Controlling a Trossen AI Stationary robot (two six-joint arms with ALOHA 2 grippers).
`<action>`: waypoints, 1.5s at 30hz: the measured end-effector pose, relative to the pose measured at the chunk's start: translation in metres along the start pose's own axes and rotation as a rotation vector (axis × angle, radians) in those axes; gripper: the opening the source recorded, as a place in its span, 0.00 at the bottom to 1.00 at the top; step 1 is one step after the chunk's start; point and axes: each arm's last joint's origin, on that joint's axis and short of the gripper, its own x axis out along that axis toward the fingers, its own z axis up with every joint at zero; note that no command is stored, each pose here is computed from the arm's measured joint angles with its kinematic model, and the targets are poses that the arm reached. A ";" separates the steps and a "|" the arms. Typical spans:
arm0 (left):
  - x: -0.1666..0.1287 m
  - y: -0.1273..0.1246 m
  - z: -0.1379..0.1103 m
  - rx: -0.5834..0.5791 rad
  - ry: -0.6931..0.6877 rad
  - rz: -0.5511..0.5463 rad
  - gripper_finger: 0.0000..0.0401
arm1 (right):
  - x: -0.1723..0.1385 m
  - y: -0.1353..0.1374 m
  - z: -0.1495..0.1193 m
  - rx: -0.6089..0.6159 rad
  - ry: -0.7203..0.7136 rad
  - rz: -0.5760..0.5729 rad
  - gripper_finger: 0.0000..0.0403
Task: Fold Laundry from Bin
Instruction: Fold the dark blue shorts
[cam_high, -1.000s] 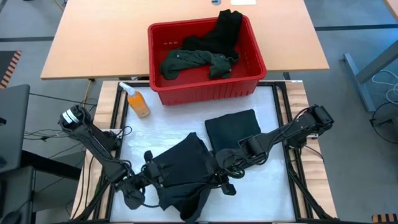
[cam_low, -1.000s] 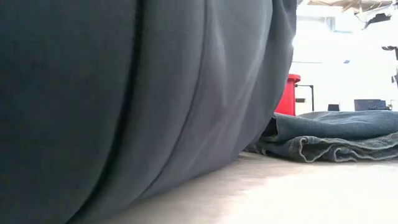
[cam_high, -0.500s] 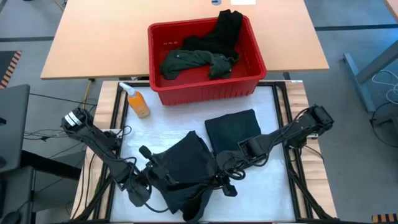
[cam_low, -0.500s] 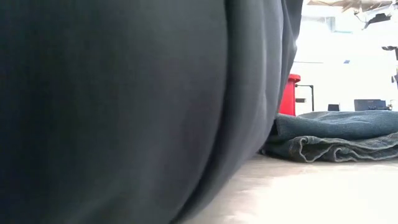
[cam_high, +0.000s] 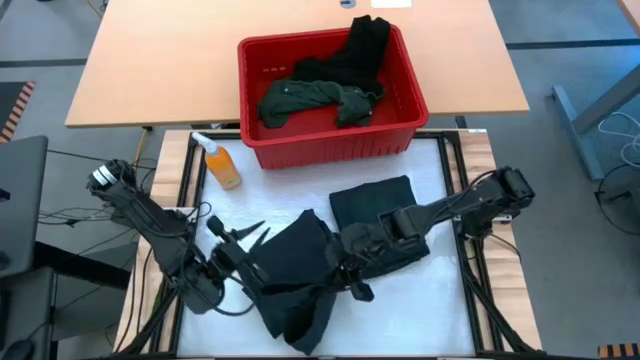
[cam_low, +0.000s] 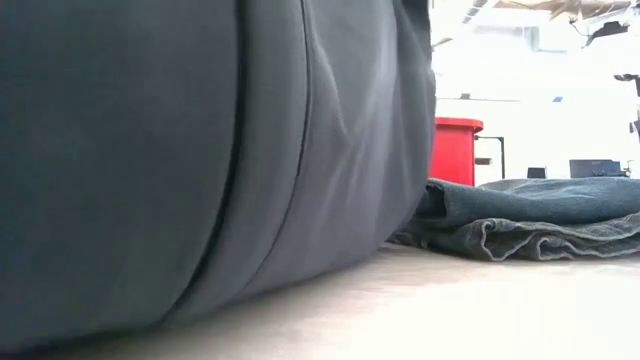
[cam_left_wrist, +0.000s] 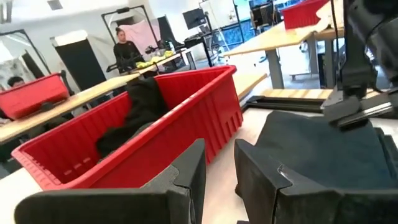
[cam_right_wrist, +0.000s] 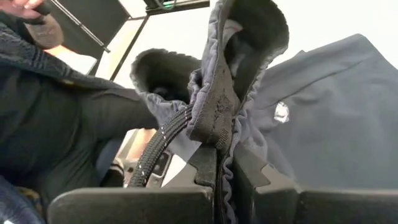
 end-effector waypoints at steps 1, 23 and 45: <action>0.000 0.004 0.001 -0.007 0.000 -0.001 0.19 | -0.002 -0.006 0.002 -0.004 -0.012 -0.010 0.10; 0.000 0.021 -0.014 -0.073 0.006 -0.012 0.19 | 0.028 -0.196 -0.025 0.287 0.029 -0.324 0.31; 0.002 0.019 -0.037 -0.103 0.153 -0.190 0.19 | -0.061 -0.157 0.025 0.240 0.310 -0.697 0.56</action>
